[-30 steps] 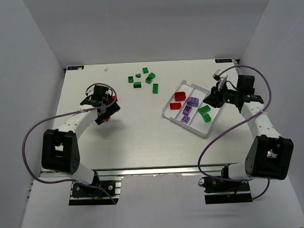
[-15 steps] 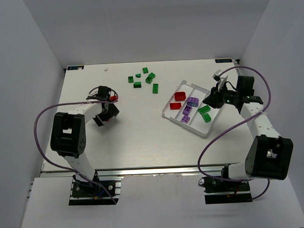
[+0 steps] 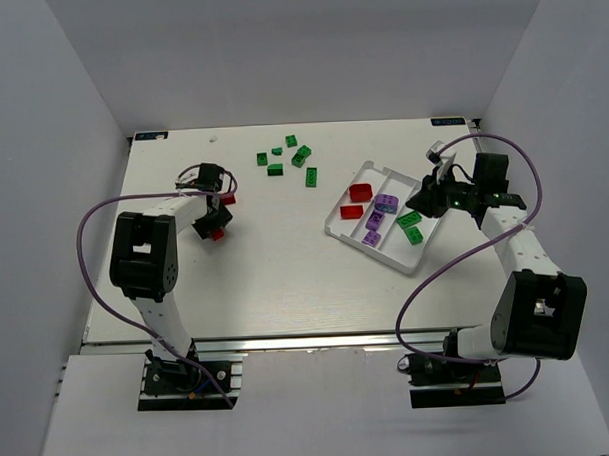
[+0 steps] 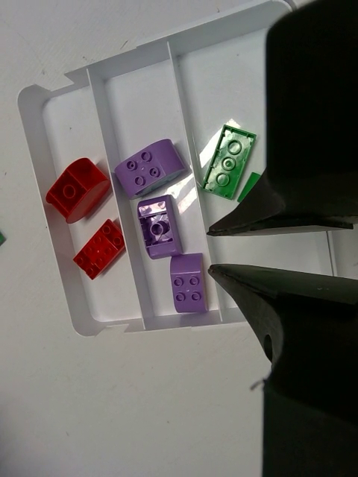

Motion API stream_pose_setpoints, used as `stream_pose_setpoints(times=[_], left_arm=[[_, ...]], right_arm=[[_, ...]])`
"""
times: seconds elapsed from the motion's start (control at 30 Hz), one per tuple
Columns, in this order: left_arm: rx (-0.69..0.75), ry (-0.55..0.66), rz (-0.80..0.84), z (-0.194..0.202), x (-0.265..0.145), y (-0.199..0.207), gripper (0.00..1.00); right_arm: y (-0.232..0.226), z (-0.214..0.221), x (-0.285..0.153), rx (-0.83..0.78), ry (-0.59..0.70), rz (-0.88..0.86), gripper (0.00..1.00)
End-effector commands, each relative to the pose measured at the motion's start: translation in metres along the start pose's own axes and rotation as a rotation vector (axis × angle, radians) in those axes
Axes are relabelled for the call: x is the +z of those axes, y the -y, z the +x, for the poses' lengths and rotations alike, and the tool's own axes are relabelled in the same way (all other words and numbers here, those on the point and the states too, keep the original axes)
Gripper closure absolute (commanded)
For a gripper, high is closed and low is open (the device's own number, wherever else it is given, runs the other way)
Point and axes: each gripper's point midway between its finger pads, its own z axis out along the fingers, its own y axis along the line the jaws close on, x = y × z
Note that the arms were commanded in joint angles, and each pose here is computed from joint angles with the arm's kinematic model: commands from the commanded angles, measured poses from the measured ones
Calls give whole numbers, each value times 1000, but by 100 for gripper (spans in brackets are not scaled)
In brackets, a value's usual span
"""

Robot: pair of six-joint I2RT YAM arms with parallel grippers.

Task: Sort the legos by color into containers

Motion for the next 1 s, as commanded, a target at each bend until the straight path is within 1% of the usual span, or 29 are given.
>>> stream_pose_setpoints(times=[0.0, 0.07, 0.1, 0.17, 0.23, 0.33, 0.4, 0.47, 0.6, 0.63, 0.67, 0.73, 0.87, 0.93, 0.97], left_arm=[[-10, 12, 2, -5, 1, 1, 42], [-10, 11, 10, -3, 0, 1, 51], [-8, 6, 15, -2, -1, 1, 57], [-12, 5, 31, -2, -4, 3, 63], [-12, -1, 49, 0, -7, 4, 71], [-17, -12, 108, 2, -17, 11, 83], [-17, -26, 182, 4, -28, 20, 90], [-11, -29, 242, 5, -39, 29, 94], [24, 3, 372, 6, -74, 52, 95], [18, 31, 418, 1, -88, 59, 96], [35, 26, 463, 8, -98, 68, 97], [34, 58, 544, 5, -119, 82, 97], [98, 73, 682, 24, -153, 118, 97], [119, 87, 733, 27, -167, 133, 97], [142, 79, 752, 35, -170, 141, 97]], right_arm=[[0, -5, -3, -13, 21, 9, 72], [0, -4, -3, -11, 21, 7, 72], [0, -4, -4, -11, 20, 8, 72], [0, -4, -3, -9, 20, 7, 72], [0, -6, -3, -10, 22, 6, 72], [0, -6, -3, -9, 21, 7, 71], [-1, -5, -4, -12, 15, 3, 69], [-2, -4, -4, -11, 12, -4, 67], [-5, -5, -4, -2, 17, -19, 66], [-4, -4, -3, 2, 16, -18, 65], [-4, -5, -3, 2, 17, -19, 65], [-4, -6, -3, 2, 17, -19, 65], [-5, -10, -5, -2, 22, -20, 65], [-7, -11, -7, -5, 24, -19, 65], [-7, -12, -7, -7, 26, -19, 65]])
